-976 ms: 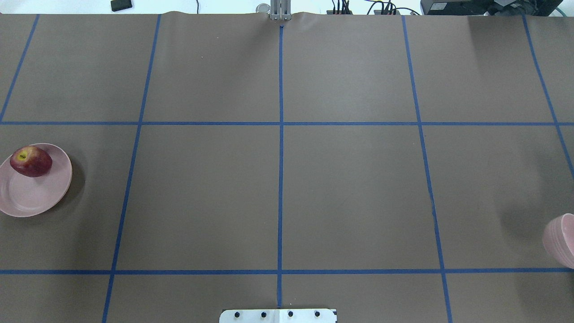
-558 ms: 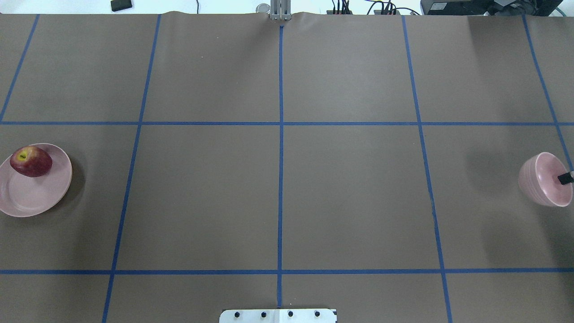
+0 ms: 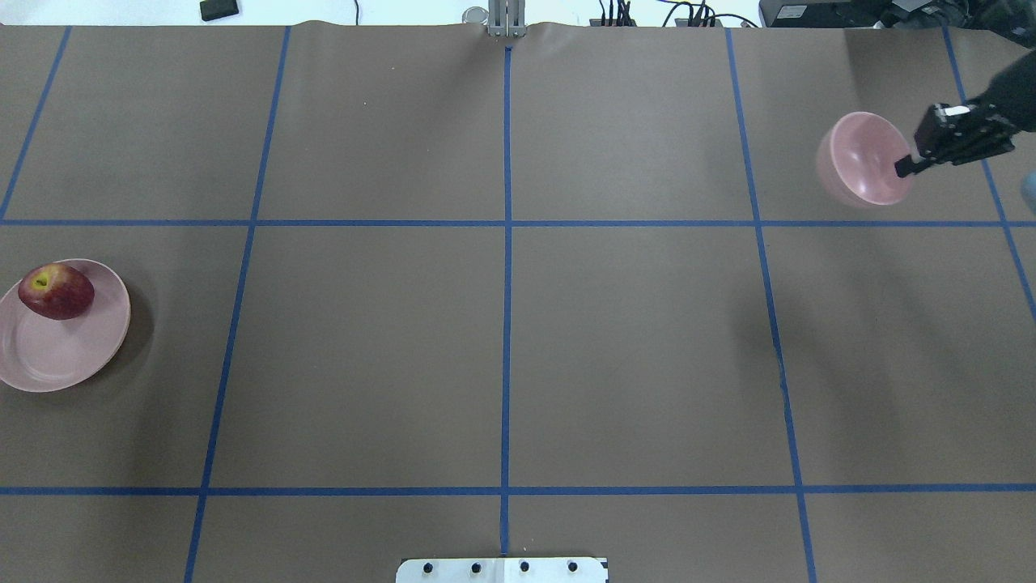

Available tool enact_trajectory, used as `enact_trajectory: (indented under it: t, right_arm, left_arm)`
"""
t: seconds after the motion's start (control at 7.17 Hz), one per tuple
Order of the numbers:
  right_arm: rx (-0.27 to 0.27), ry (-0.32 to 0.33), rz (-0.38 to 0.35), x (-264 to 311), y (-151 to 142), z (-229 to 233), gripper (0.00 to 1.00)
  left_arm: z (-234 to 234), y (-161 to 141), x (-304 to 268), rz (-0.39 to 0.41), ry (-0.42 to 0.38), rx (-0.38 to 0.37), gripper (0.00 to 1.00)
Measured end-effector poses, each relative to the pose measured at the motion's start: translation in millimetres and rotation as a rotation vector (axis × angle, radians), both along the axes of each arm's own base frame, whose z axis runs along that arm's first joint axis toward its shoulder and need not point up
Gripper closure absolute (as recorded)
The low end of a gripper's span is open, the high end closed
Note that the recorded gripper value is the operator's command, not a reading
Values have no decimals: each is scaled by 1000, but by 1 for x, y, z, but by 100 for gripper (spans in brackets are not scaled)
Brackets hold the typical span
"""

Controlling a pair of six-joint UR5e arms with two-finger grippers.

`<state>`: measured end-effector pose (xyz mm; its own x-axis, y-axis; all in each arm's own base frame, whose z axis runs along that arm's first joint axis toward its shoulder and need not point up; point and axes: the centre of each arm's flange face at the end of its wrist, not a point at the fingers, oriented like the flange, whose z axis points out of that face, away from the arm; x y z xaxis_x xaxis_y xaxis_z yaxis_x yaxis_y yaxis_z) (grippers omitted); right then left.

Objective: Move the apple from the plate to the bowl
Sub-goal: 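Lower the held pink bowl onto the table center with the right gripper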

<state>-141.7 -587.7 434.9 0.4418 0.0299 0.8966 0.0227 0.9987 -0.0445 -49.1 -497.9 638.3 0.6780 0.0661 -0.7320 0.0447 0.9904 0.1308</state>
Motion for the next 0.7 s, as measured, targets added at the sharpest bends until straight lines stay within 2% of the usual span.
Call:
enact_trajectory:
  t: [0.28,0.42,0.7]
  right_arm:
    - [-21,51,-5,-98,-29,-95,100]
    - [-23,78,-5,-155,-32,-137,100]
    - [30,147,-7,-261,-30,-191,100]
  left_arm:
    - [12,0,0,3,1,-10,2]
    - [13,1,1,2,2,-2,2]
    - [15,-4,1,0,1,-2,2]
